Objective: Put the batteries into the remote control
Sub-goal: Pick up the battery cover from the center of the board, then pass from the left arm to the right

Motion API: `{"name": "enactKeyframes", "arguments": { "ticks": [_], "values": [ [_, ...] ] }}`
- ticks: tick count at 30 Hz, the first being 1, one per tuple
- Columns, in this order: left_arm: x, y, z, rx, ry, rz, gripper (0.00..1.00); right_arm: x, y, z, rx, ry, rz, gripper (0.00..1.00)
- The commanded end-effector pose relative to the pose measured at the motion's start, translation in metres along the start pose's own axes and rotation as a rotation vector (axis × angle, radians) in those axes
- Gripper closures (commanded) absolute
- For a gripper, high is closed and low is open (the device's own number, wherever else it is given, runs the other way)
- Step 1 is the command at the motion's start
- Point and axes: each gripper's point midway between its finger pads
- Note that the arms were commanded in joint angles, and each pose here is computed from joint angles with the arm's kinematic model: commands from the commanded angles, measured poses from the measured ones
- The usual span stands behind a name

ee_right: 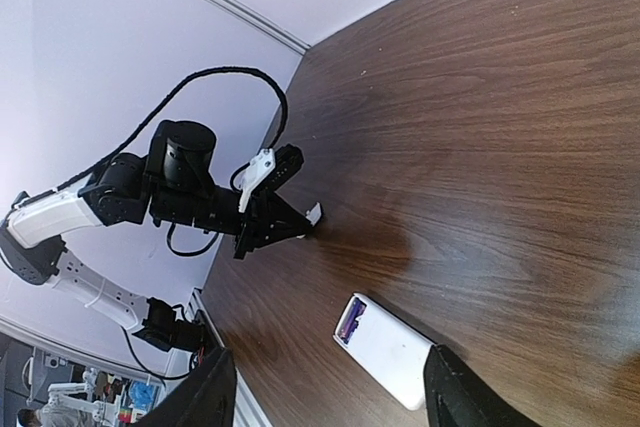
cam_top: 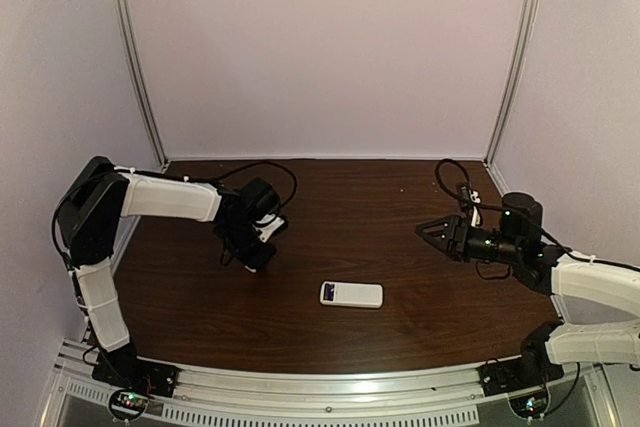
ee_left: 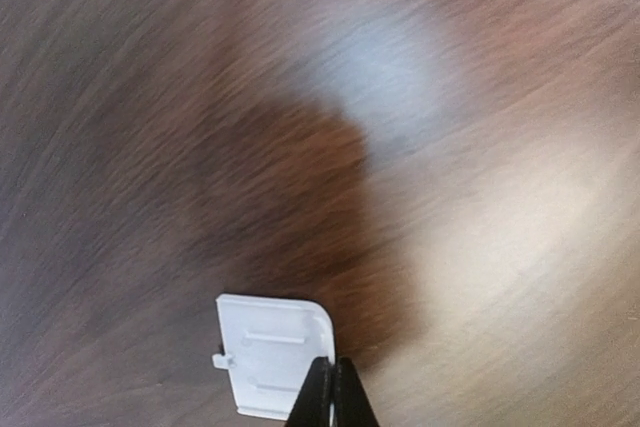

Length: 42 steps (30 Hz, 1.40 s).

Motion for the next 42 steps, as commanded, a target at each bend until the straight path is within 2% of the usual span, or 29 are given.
{"name": "enactKeyframes", "arguments": {
  "ticks": [1,4,8,12,17,24,30,42],
  "values": [
    [0.044,-0.050,-0.032,-0.216,0.041,-0.193,1.00,0.010,0.001,0.021,0.060,-0.065,0.002,0.35],
    [0.074,-0.113,-0.061,-0.394,0.116,-0.402,1.00,0.009,0.001,0.036,0.122,-0.098,0.026,0.37],
    [0.088,-0.193,-0.101,-0.642,0.258,-0.632,1.00,0.012,-0.005,0.063,0.221,-0.159,0.022,0.37],
    [0.084,-0.262,-0.135,-0.840,0.401,-0.802,1.00,0.011,-0.011,0.098,0.330,-0.244,0.035,0.39],
    [0.075,-0.323,-0.167,-0.984,0.539,-0.935,1.00,0.005,-0.013,0.145,0.461,-0.347,0.069,0.41],
    [0.057,-0.367,-0.211,-1.115,0.706,-1.010,1.00,-0.016,-0.013,0.204,0.625,-0.472,0.141,0.46],
    [0.048,-0.395,-0.223,-1.204,0.780,-1.067,1.00,-0.041,-0.018,0.240,0.741,-0.555,0.203,0.51],
    [0.046,-0.404,-0.234,-1.282,0.808,-1.076,1.00,-0.075,-0.015,0.273,0.812,-0.687,0.255,0.53]
  ]
}}
Point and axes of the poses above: each gripper's point midway between its finger pads, its own y axis out along the fingers, its own z axis along the line the jaws close on, x = y × z, and after that the axes turned 8 degrees about y, right-handed
